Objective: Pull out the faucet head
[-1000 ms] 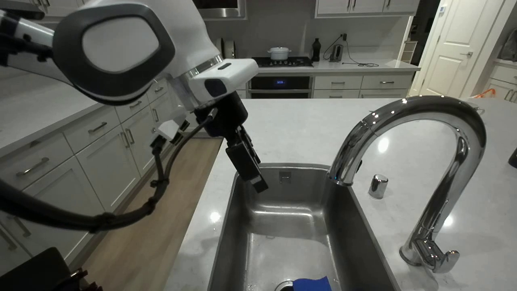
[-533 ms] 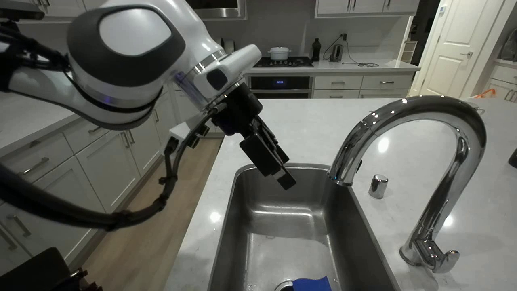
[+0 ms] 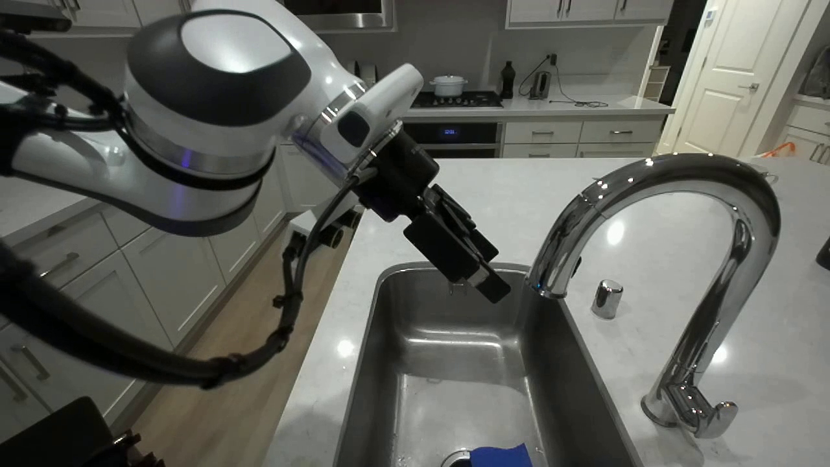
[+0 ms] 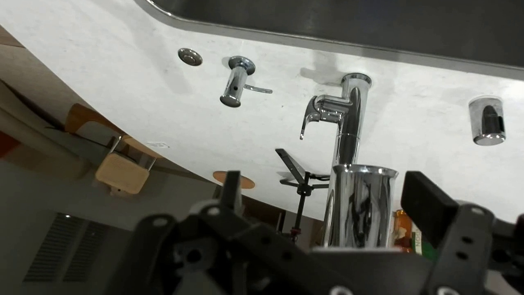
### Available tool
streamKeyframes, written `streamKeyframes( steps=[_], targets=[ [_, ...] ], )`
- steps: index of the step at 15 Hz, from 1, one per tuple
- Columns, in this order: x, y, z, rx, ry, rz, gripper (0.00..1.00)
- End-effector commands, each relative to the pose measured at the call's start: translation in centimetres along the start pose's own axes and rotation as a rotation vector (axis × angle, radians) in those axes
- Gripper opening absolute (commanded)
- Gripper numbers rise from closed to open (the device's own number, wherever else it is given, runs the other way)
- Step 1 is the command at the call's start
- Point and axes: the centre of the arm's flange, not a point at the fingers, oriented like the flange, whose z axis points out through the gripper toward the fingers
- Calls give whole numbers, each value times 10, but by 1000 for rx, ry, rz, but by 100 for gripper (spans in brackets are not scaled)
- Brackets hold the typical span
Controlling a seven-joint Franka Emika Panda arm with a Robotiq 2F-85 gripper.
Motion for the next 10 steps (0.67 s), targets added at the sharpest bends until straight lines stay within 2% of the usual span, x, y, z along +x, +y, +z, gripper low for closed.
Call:
streamKeyframes(
  steps=[1, 10],
  targets=[
    [2, -9, 14, 14, 79, 15, 100],
    [1, -16, 21, 71, 201, 23, 100]
  ],
)
